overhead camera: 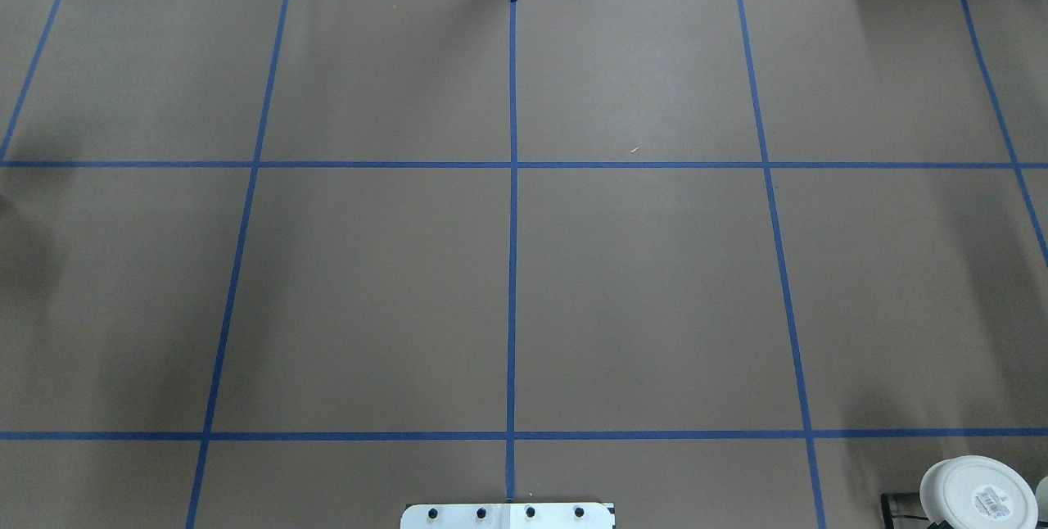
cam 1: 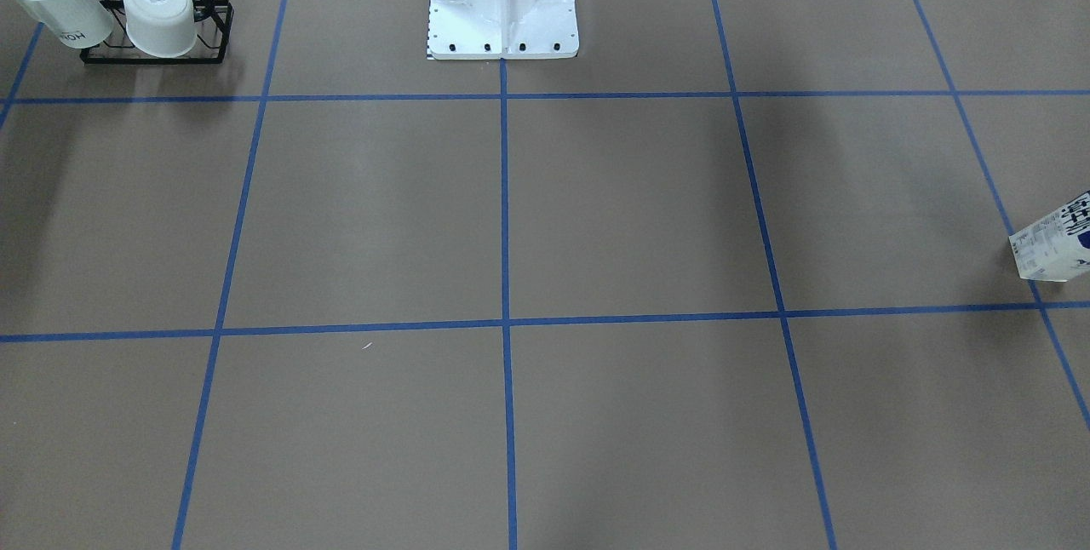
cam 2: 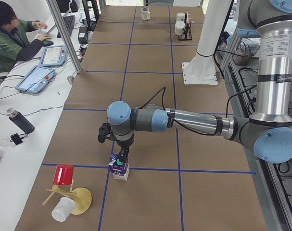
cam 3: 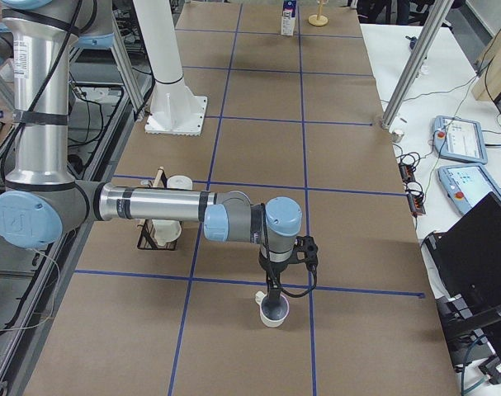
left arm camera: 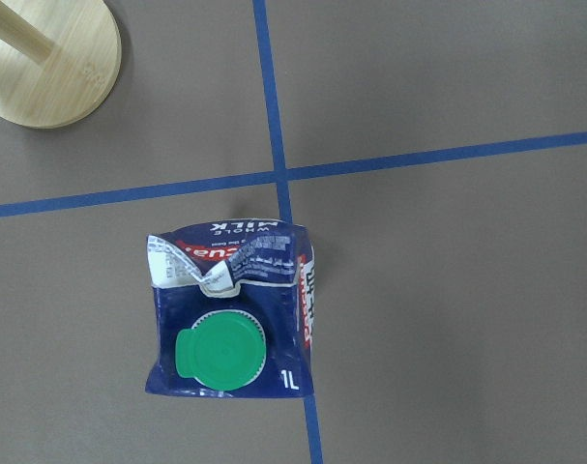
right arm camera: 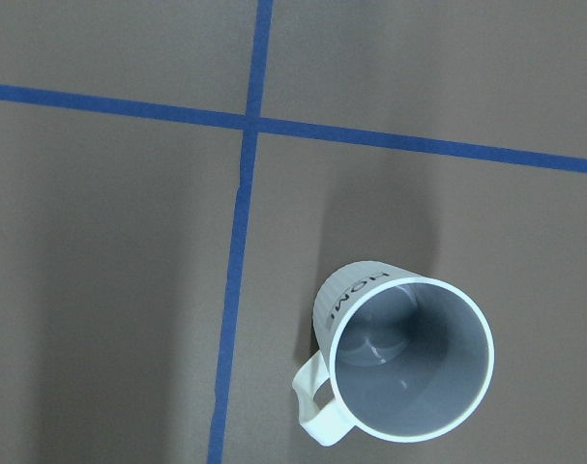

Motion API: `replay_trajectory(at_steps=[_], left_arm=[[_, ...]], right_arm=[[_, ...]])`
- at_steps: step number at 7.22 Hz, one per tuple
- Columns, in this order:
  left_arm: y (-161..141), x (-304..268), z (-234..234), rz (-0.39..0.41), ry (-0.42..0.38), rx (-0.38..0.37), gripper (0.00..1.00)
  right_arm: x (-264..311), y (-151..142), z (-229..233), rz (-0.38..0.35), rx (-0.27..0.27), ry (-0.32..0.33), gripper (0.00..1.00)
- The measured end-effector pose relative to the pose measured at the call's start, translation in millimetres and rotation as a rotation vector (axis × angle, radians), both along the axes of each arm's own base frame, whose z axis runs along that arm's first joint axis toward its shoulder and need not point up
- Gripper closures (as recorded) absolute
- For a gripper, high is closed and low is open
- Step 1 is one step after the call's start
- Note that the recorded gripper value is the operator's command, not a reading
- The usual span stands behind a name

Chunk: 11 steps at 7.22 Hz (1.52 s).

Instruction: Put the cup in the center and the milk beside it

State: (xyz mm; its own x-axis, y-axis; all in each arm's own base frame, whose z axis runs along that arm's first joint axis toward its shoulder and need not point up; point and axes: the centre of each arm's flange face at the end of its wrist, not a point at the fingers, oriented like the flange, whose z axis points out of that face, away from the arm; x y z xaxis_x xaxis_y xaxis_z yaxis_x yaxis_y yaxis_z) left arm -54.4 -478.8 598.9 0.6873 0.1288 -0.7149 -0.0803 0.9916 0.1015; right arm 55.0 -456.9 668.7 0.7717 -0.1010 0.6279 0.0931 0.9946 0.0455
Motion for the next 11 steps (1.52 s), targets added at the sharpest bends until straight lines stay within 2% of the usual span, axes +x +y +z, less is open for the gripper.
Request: replay_trajectory(at_steps=[4,5,7,9,11], left_arm=[[2.7,-0.6,-7.6,-0.001,-0.009,0.014,0.02],[2.1,-2.7,-16.3,-0.002,-0.039,0.038,0.02],[-5.4,-8.2,-38.8,-0.010,-0.121,0.112,0.02],[-13.1,-8.9,-50.5,-0.020,-0.132,0.211,0.02],[-33.9,-7.6,-63.7,-0.033,-0.126,0.365,0.02]], right_arm=[[0.0,0.0,0.0,0.000,0.000,0.000,0.00],[0.0,0.0,0.0,0.000,0.000,0.000,0.00],[-0.2,-2.1,-3.0,0.000,0.028,-0.002,0.00],[-0.7,-8.0,-11.8,0.001,0.107,-0.008,0.00],[-1.0,-12.1,-21.2,0.002,0.164,-0.012,0.00]])
